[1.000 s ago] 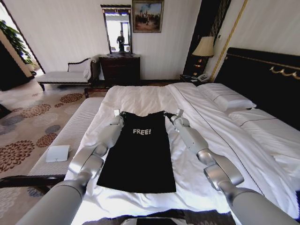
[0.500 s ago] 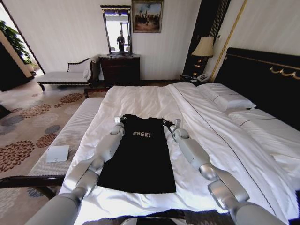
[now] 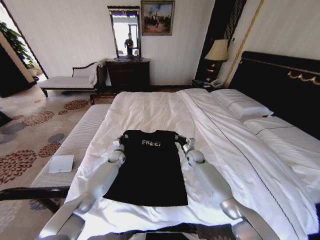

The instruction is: Fold the clothes on the bed.

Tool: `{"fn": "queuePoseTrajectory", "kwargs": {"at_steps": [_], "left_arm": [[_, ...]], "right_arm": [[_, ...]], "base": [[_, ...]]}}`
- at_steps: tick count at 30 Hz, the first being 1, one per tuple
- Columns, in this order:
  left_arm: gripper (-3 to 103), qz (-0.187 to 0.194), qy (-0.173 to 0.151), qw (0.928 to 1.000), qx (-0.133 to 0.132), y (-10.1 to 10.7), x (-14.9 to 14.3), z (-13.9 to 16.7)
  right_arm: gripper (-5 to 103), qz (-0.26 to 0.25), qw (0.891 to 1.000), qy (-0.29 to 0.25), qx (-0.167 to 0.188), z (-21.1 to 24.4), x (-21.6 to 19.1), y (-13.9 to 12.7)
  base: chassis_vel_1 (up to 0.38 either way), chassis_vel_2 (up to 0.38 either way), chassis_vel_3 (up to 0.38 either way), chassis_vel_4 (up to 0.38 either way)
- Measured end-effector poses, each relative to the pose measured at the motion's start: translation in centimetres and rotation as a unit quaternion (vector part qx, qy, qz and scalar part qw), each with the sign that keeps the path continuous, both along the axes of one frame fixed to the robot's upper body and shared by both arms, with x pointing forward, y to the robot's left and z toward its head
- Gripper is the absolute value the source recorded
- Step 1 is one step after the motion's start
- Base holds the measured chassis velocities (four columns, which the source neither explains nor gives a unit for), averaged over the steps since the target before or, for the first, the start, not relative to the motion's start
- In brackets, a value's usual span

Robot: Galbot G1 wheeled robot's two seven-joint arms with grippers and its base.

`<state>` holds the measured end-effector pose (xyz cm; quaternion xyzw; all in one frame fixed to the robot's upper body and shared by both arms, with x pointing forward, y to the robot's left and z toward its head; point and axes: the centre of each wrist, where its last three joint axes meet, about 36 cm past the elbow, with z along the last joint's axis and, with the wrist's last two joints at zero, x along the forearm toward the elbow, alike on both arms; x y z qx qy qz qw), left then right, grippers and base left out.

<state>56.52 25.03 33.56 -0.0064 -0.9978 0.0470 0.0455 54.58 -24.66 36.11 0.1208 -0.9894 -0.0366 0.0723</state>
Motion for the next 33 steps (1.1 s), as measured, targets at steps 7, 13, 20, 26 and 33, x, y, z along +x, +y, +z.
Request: {"fn": "queuePoseTrajectory", "kwargs": {"at_steps": [7, 13, 20, 26, 33], "left_arm": [[3, -0.014, -0.033, 0.9994, -0.002, 0.1, -4.3, 2.2], [3, -0.027, -0.026, 0.9993, 0.006, 0.9, -9.1, 1.4], [3, -0.036, -0.025, 0.9989, 0.019, 1.6, -13.1, 0.7], [3, -0.046, -0.020, 0.9986, 0.012, 0.9, -15.8, 0.5], [3, -0.024, 0.002, 0.9997, 0.003, 1.7, -21.0, -0.8]], "right_arm": [[0, -0.007, 1.000, 0.007, 0.009, -0.1, -5.2, -0.5], [0, -0.011, 1.000, 0.005, 0.020, 0.5, -9.2, -1.1], [0, -0.011, 1.000, 0.009, 0.019, 0.3, -14.2, -1.0], [0, -0.016, 0.999, 0.025, 0.031, -0.5, -18.7, 0.1], [0, -0.018, 0.999, 0.035, 0.028, -1.3, -21.6, 0.7]], "base": [[0.000, 0.000, 0.000, 0.000], [0.000, 0.000, 0.000, 0.000], [0.000, 0.000, 0.000, 0.000], [0.000, 0.000, 0.000, 0.000], [0.000, 0.000, 0.000, 0.000]]}}
